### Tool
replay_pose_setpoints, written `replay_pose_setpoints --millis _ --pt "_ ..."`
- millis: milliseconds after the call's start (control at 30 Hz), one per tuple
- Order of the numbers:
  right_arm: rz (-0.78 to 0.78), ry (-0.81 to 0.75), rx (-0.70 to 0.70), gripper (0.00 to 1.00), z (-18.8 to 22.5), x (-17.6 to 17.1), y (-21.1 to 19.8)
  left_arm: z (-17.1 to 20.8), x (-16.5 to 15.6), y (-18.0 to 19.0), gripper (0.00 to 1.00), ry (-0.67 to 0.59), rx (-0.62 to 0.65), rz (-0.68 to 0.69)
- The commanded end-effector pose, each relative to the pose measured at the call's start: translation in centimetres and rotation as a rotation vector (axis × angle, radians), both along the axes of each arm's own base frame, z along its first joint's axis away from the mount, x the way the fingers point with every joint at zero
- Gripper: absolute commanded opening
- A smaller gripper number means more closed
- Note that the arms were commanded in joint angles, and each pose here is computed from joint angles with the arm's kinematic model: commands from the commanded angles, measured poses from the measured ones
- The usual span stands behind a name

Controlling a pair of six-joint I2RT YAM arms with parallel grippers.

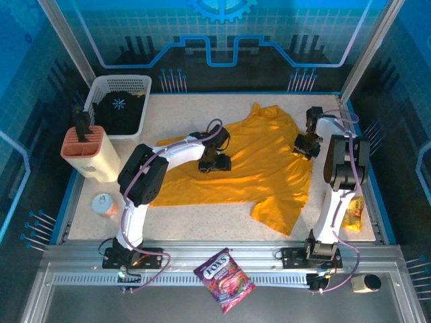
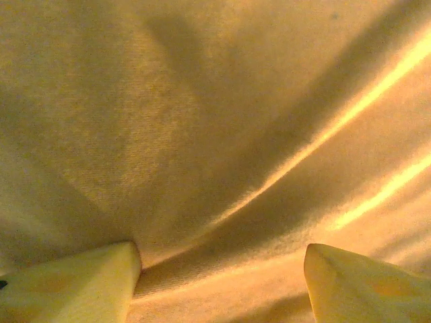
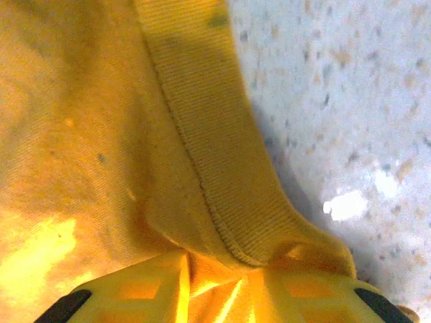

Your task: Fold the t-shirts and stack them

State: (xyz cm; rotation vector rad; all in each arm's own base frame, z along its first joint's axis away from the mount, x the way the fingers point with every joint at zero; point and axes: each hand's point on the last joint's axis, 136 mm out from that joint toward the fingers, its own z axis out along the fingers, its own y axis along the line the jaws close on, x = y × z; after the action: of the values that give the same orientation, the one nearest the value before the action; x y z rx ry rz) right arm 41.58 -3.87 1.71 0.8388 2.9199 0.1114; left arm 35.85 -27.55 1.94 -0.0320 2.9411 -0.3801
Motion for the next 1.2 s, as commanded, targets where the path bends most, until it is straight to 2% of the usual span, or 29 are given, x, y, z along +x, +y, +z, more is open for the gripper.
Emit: replay_pose_setpoints --millis 0,100,200,300,400,467,500,533,567,600,667,833,967,1167 --pt "-0.034 0.057 -0.015 0.31 -1.3 -0.4 -1.7 -2.9 -5.5 -2.0 0.68 0.164 -0.032 -0.018" --pt "-0.063 0.061 -0.02 0.31 -1.2 -0.5 -3.0 -1.8 -5.2 -3.3 0.69 0.128 -0.065 -0.026" --pt "-0.08 0.03 0.021 0.31 -1.2 -0.4 -3.1 1.2 -3.7 -3.6 0.73 0.036 -0.056 -0.042" --pt "-0.046 -0.019 0.051 0.32 -0.1 0.1 -2.3 5.4 -1.7 -2.3 0.8 -0.089 0.019 -0.055" --pt "-0.005 -0.075 0.069 0.33 2.0 0.2 -1.3 9.7 -0.2 0.7 0.83 -0.204 0.153 -0.04" --pt "0.015 -0.118 0.074 0.33 3.9 -0.1 -0.6 11.9 0.1 3.7 0.81 -0.233 0.242 -0.006" --pt "0.024 -0.139 0.071 0.33 4.8 -0.3 -0.3 12.4 0.0 5.0 0.76 -0.228 0.274 0.012" --pt "0.033 -0.158 0.071 0.33 5.7 -0.8 0.1 12.7 -0.3 6.6 0.67 -0.215 0.306 0.035" --pt "0.044 -0.175 0.074 0.33 6.5 -1.3 0.6 12.7 -0.7 8.2 0.55 -0.189 0.332 0.061" --pt "0.054 -0.192 0.08 0.33 7.1 -1.8 1.1 12.4 -1.2 9.5 0.48 -0.165 0.345 0.083" --pt "0.078 -0.222 0.09 0.33 8.2 -3.1 2.4 10.8 -2.3 11.9 0.39 -0.105 0.344 0.141" --pt "0.153 -0.256 0.099 0.31 9.7 -6.9 5.5 6.5 -4.3 14.1 0.35 0.003 0.188 0.291" --pt "0.222 -0.26 0.08 0.31 10.4 -9.6 7.4 4.3 -3.8 13.9 0.27 -0.009 0.072 0.385" --pt "0.251 -0.241 0.072 0.32 9.9 -12.4 8.3 2.5 -3.0 14.0 0.27 -0.007 0.062 0.456"
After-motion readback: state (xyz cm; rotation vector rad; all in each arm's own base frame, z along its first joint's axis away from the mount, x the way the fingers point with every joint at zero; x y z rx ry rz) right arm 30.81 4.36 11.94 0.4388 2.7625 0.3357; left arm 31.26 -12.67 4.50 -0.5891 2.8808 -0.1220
